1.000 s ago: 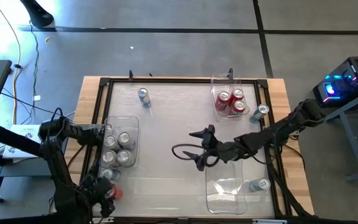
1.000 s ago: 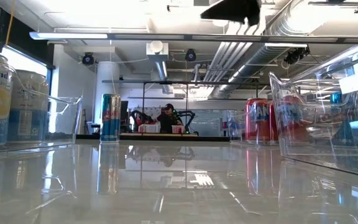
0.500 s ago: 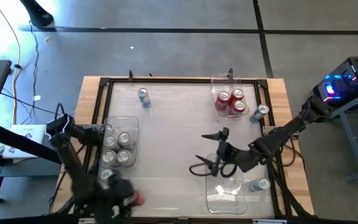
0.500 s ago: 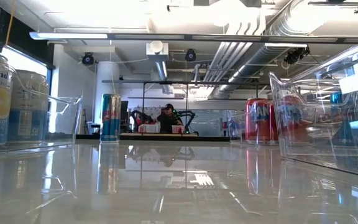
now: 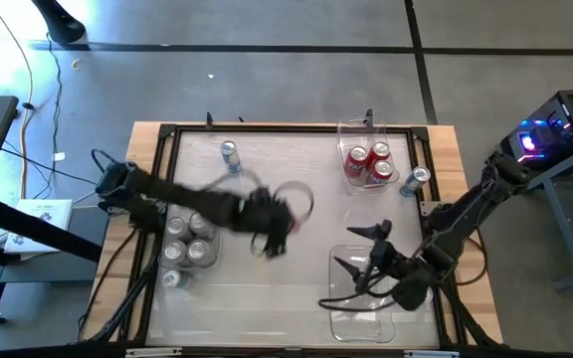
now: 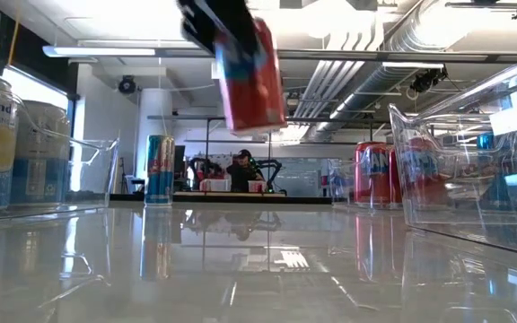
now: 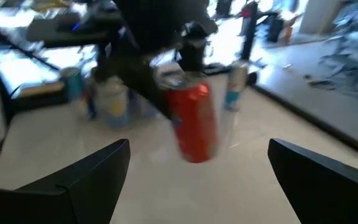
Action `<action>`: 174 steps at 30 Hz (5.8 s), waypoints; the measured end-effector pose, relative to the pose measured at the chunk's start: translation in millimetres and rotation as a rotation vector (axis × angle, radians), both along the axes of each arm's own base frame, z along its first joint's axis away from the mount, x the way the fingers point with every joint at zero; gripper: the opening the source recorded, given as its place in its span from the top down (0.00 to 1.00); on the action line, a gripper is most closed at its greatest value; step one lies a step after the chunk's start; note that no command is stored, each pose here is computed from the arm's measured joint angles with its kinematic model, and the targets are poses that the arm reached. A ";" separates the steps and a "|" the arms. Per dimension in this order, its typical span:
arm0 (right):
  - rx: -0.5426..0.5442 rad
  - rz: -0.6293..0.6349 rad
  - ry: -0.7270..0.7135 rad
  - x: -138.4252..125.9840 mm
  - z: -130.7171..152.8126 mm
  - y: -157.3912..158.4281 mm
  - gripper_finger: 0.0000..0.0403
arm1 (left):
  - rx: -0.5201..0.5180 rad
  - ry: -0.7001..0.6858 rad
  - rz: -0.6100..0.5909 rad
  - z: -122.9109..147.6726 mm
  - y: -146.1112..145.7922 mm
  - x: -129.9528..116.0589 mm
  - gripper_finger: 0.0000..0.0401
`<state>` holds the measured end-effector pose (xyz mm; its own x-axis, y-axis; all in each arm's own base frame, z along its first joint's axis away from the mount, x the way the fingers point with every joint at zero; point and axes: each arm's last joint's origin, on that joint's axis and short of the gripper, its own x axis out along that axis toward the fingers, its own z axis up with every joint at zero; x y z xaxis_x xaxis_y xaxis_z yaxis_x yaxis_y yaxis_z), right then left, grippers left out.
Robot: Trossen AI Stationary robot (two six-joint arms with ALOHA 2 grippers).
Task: Sort soda cans
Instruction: Put the red soda can into the top right transparent bin
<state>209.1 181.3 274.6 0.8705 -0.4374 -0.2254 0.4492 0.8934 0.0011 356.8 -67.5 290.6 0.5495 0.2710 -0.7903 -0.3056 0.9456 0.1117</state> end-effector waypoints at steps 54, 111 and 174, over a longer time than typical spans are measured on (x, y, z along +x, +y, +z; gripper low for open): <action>0.132 -0.101 0.298 69.5 -44.4 -75.0 0.06 | -0.087 0.064 -0.180 -7.0 50.9 13.1 0.14; 0.366 -0.013 0.842 175.3 -49.7 -171.8 0.15 | -0.085 -0.231 0.126 -26.5 11.3 -103.1 0.14; 0.461 -0.353 0.874 30.5 -23.8 -261.7 0.28 | -0.041 -0.244 0.107 -25.7 2.0 -105.5 0.14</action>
<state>239.6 -80.4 250.8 0.1639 -0.3468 -0.9235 0.6926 0.7071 -0.1426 251.3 -65.5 264.9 0.6953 0.3083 -0.6492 -0.4176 0.9085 -0.0158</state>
